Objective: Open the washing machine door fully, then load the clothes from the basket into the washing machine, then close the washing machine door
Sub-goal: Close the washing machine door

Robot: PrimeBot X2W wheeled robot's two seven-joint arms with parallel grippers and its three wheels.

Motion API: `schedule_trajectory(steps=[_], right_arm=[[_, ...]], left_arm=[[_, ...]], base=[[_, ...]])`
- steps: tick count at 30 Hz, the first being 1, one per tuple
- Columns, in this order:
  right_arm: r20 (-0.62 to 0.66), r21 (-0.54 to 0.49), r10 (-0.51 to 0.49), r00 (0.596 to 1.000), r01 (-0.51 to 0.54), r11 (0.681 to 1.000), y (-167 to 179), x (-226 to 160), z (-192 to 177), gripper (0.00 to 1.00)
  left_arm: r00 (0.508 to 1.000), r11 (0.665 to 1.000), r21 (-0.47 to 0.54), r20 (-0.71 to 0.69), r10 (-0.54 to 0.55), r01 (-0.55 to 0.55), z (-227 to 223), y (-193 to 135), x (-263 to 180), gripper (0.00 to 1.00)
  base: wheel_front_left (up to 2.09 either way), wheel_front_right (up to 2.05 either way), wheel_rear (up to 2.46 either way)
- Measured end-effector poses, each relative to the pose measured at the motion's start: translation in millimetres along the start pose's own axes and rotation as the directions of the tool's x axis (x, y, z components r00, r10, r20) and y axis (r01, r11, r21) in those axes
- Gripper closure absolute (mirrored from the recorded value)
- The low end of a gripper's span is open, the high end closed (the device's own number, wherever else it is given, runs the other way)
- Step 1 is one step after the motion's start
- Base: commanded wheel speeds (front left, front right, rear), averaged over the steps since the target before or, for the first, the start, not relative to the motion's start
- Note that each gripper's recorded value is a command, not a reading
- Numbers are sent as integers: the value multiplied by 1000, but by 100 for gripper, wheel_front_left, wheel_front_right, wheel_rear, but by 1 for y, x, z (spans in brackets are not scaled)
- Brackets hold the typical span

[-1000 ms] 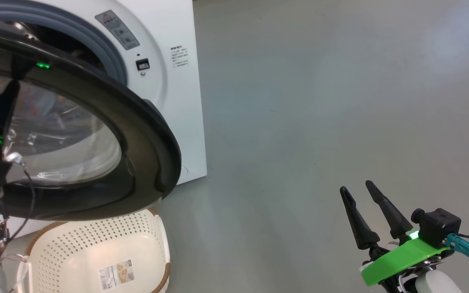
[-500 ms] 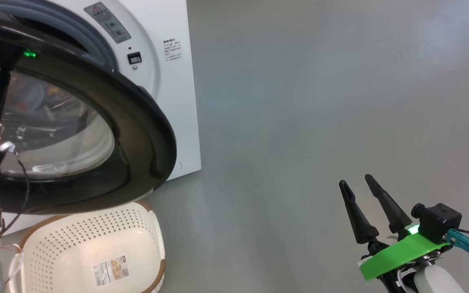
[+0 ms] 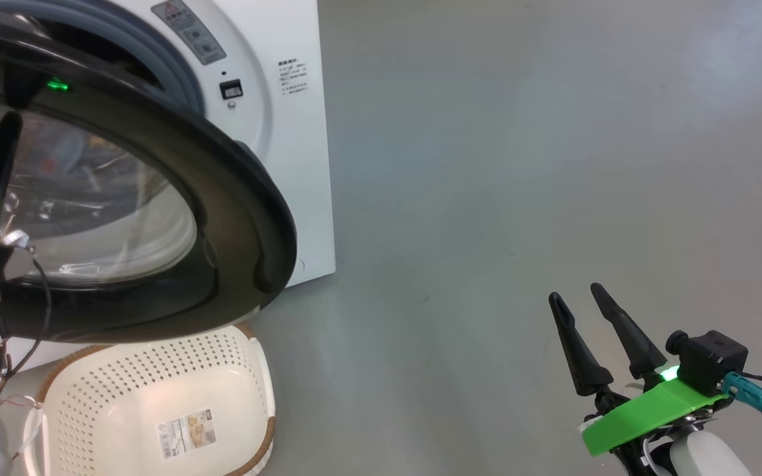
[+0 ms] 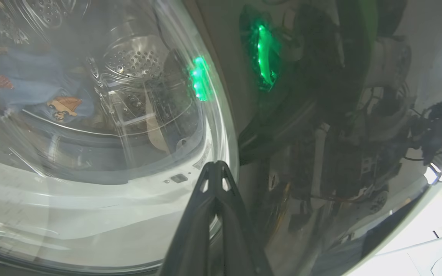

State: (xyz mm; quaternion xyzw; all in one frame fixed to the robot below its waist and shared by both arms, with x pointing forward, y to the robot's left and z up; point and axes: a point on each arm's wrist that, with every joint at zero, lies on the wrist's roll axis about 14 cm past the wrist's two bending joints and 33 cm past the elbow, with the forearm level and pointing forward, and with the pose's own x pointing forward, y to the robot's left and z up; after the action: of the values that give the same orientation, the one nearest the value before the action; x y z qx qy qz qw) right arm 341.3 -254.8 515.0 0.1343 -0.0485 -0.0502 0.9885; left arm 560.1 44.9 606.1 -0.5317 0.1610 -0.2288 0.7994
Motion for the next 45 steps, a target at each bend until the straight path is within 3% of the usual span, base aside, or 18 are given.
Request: schedule_trajectory(steps=[16, 18, 19, 20, 34, 45], right_arm=[[3, -2, 42, 999, -42, 999, 10, 5, 1, 0], [2, -1, 52, 999, -52, 999, 13, 7, 0, 0], [1, -1, 58, 998, -58, 998, 15, 8, 0, 0], [1, -1, 64, 998, -64, 998, 16, 9, 0, 0], [3, 3, 142, 990, -142, 990, 39, 19, -1, 0], [7, 6, 184, 983, -184, 983, 53, 24, 0, 0]], left_arm=[[998, 998, 45, -38, -45, 46, -8, -16, -19, 100], [998, 998, 52, -43, -41, 43, -10, -13, -25, 56], [998, 998, 56, -41, -38, 41, -9, -12, -29, 6], [999, 997, 61, -39, -35, 37, -9, -11, -32, 0], [995, 976, 210, 100, 27, -48, 8, 25, -97, 0], [962, 902, 402, 270, 47, -157, 15, 52, -150, 0]], base=[[0, 0, 0], [0, 0, 0], [0, 0, 0], [0, 0, 0], [0, 0, 0], [0, 0, 0]])
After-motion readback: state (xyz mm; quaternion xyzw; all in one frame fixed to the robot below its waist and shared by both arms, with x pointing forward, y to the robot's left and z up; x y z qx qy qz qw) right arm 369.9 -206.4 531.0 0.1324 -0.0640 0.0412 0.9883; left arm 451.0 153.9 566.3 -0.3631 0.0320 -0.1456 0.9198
